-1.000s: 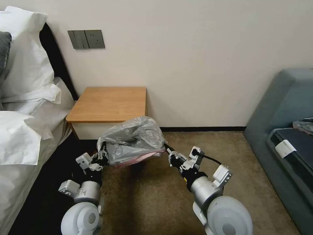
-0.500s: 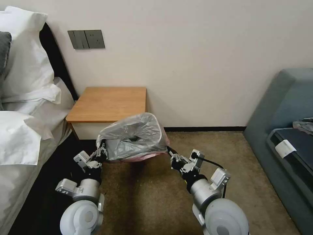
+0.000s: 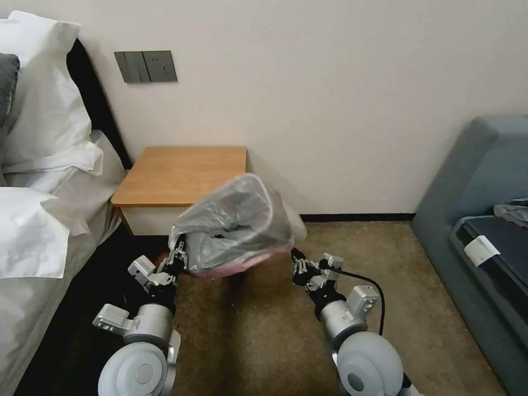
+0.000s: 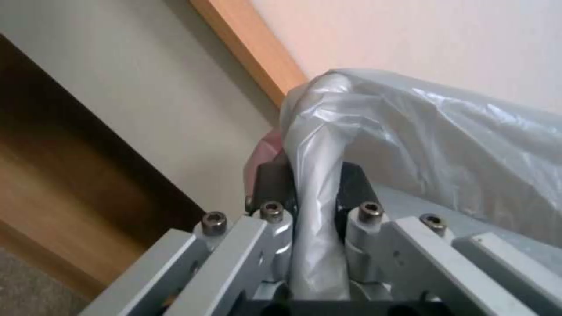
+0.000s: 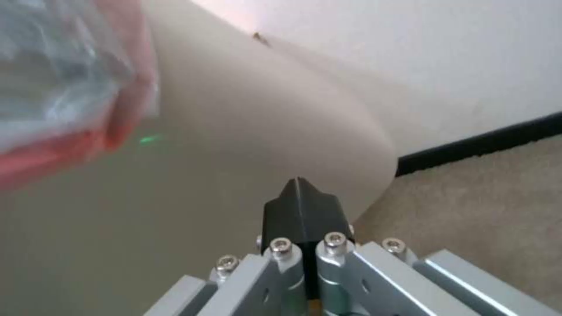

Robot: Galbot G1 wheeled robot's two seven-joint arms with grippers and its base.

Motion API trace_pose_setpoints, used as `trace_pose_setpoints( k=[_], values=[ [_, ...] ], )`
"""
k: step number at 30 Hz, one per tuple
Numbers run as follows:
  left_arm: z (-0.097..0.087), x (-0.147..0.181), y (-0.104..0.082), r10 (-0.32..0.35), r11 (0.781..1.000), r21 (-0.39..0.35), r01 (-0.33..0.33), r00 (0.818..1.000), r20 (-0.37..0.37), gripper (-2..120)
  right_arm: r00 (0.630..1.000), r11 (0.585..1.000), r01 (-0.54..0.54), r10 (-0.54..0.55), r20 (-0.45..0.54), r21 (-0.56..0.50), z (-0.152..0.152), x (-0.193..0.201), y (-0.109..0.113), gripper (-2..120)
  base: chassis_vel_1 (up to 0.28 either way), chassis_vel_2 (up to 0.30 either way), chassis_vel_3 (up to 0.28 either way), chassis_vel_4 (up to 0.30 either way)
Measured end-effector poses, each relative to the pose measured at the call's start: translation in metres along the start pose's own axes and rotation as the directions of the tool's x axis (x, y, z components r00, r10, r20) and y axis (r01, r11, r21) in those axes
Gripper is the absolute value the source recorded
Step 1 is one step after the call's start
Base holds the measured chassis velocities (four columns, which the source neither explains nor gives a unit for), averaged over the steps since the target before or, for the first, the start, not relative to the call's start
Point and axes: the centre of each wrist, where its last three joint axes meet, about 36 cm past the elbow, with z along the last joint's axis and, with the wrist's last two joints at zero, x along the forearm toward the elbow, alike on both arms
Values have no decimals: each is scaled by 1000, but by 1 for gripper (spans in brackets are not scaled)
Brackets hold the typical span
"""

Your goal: Pick up the garbage bag from the table and place it over the trash can.

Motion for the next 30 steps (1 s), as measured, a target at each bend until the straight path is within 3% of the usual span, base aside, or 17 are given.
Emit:
trace_pose_setpoints(
  k=[2,4,5,8,9,10,12,14,16,18,19,22,23,24,25,27,30],
  values=[
    [0,-1,1,-5,1000,-19,5,1000,2,5,1000,999,-18,17,11,37,2,-1,-2,0,0,0,0,0],
    [3,-4,8,-27,994,-109,27,1000,6,5,995,985,-80,70,67,152,7,-3,-11,0,0,0,0,0],
    [3,-4,8,-27,994,-109,27,1000,6,5,995,985,-80,70,67,152,7,-3,-11,0,0,0,0,0],
    [4,-6,20,-48,954,-296,47,999,4,5,978,951,-99,38,207,292,7,-4,-27,5,0,0,0,0],
    [4,-6,20,-48,954,-296,47,999,4,5,978,951,-99,38,207,292,7,-4,-27,5,0,0,0,0],
    [5,-6,22,-50,936,-349,46,999,0,5,968,942,-76,-9,251,326,4,-5,-32,8,0,0,0,0],
    [7,-7,27,-41,890,-456,28,999,-19,5,915,891,32,-208,346,453,-12,-13,-47,18,0,0,0,0],
    [8,-7,27,-37,880,-474,22,999,-23,5,901,874,58,-254,351,482,-16,-14,-49,22,0,0,0,0],
    [11,-8,30,-17,833,-554,-8,999,-40,5,850,784,183,-430,305,593,-28,-21,-52,28,0,0,0,0],
    [13,-11,30,13,781,-623,-43,999,-52,5,814,671,303,-551,182,677,-40,-25,-50,24,0,0,0,0],
    [13,-11,30,13,781,-623,-43,999,-52,5,814,671,303,-551,182,677,-40,-25,-50,24,0,0,0,0],
    [13,-15,31,33,734,-676,-70,997,-67,5,794,549,404,-608,18,731,-55,-31,-38,11,0,0,0,0],
    [14,-15,33,32,716,-695,-73,997,-71,5,795,528,431,-606,-30,732,-58,-33,-33,6,0,0,0,0],
    [14,-15,33,32,716,-695,-73,997,-71,5,795,528,431,-606,-30,732,-58,-33,-33,6,0,0,0,0],
    [14,-16,35,33,698,-712,-76,997,-73,5,794,510,464,-601,-85,724,-62,-36,-25,0,0,0,0,0],
    [13,-14,39,31,672,-736,-80,996,-80,5,787,479,530,-584,-197,700,-75,-46,-4,0,0,0,0,0],
    [13,-12,41,26,661,-746,-76,997,-78,5,774,450,572,-571,-272,686,-88,-60,16,0,0,0,0,0]
  ],
)
